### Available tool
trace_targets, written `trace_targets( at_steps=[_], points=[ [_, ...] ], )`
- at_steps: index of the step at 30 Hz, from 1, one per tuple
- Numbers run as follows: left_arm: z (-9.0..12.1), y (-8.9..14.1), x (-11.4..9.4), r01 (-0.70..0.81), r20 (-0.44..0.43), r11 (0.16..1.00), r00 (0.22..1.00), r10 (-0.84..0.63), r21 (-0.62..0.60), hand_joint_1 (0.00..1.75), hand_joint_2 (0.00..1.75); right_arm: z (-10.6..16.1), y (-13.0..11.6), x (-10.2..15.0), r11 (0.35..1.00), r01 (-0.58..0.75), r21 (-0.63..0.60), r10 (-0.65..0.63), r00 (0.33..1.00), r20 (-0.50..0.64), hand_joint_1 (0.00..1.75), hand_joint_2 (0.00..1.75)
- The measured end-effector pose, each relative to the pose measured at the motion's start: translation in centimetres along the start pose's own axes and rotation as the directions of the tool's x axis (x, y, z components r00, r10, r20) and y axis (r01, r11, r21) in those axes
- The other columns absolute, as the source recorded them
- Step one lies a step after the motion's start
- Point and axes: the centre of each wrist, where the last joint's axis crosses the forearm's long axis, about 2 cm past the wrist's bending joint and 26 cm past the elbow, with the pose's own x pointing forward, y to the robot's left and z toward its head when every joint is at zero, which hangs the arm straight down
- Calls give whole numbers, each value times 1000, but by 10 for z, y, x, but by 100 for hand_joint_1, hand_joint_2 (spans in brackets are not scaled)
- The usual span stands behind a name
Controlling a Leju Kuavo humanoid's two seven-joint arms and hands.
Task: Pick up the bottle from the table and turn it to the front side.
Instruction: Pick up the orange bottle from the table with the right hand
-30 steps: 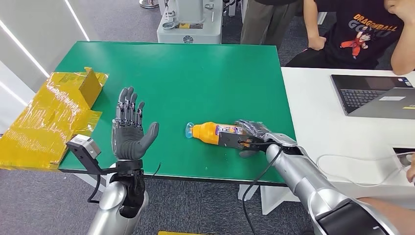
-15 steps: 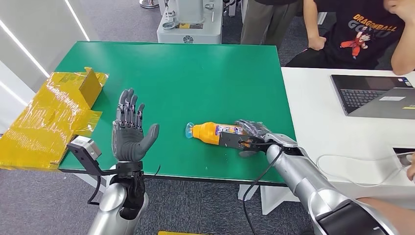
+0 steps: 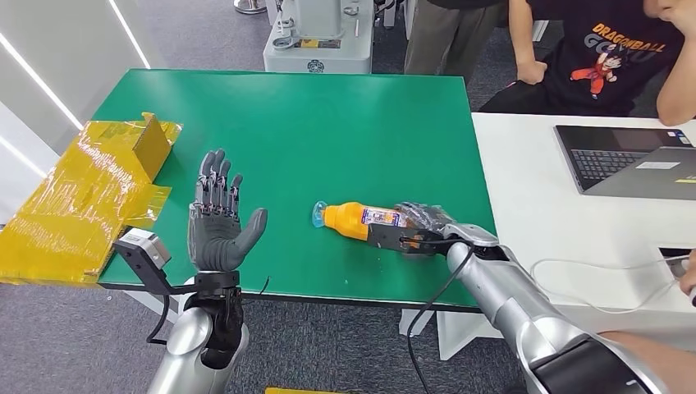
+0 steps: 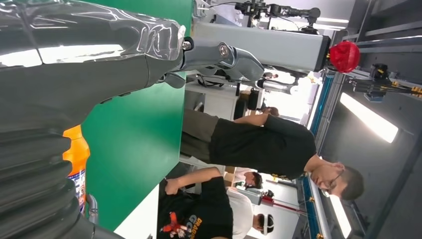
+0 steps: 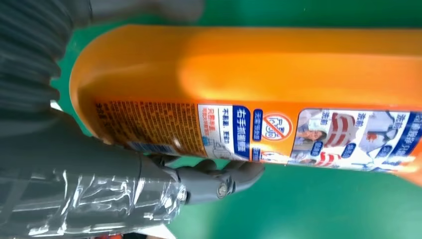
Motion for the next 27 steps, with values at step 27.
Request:
trace_targets(
  at_steps=[27],
  points=[
    [5,9,1,12,-12,1000,1000,-12,25,0,175,0,-5,0,996,-47,-81,48,999,20,175,175]
  ],
)
